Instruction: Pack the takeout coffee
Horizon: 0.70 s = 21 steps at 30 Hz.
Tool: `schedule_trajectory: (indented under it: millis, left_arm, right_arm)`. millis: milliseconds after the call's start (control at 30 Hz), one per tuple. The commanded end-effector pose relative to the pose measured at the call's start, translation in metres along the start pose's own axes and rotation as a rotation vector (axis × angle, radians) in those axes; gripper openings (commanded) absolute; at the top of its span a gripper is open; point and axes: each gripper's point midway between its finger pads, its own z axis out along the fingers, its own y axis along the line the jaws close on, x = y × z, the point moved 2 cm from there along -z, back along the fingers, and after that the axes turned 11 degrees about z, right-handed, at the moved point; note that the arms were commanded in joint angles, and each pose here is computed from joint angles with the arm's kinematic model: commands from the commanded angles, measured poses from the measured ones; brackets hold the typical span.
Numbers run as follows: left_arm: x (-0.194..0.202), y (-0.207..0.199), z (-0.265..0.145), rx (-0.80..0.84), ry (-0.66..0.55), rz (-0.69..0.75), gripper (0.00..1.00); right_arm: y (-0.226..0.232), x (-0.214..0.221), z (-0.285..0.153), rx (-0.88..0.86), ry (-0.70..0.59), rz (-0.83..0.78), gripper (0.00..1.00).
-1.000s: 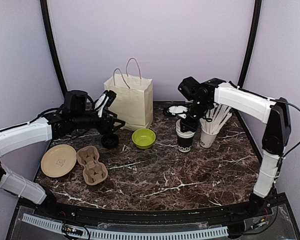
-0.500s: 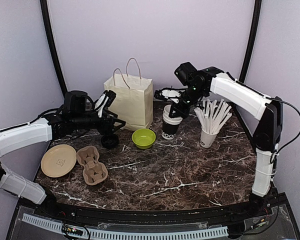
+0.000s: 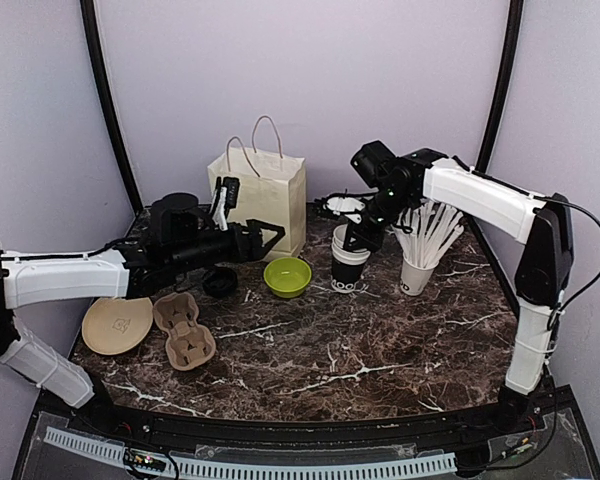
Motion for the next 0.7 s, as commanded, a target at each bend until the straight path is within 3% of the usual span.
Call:
schedule_trajectory:
  millis: [0, 267, 400, 667]
  left_arm:
    - [-0.005, 0.005, 0.031, -0.025, -0.121, -0.361, 0.80]
    - [-0.001, -0.015, 0.071, 0.053, -0.124, -0.435, 0.75]
    - [-0.003, -0.015, 0.066, 0.049, -0.131, -0.411, 0.75]
    - [-0.012, -0.016, 0.041, 0.020, -0.131, -0.312, 0.74]
  right_arm:
    - [-0.002, -0.012, -0.016, 0.053, -0.083, -0.034, 0.00]
    - [-0.022, -0.028, -0.032, 0.189, -0.132, -0.031, 0.00]
    - [-0.038, -0.024, -0.019, 0.264, -0.093, -0.018, 0.00]
    - [-0.030, -0.039, -0.030, 0.210, -0.114, -0.022, 0.00]
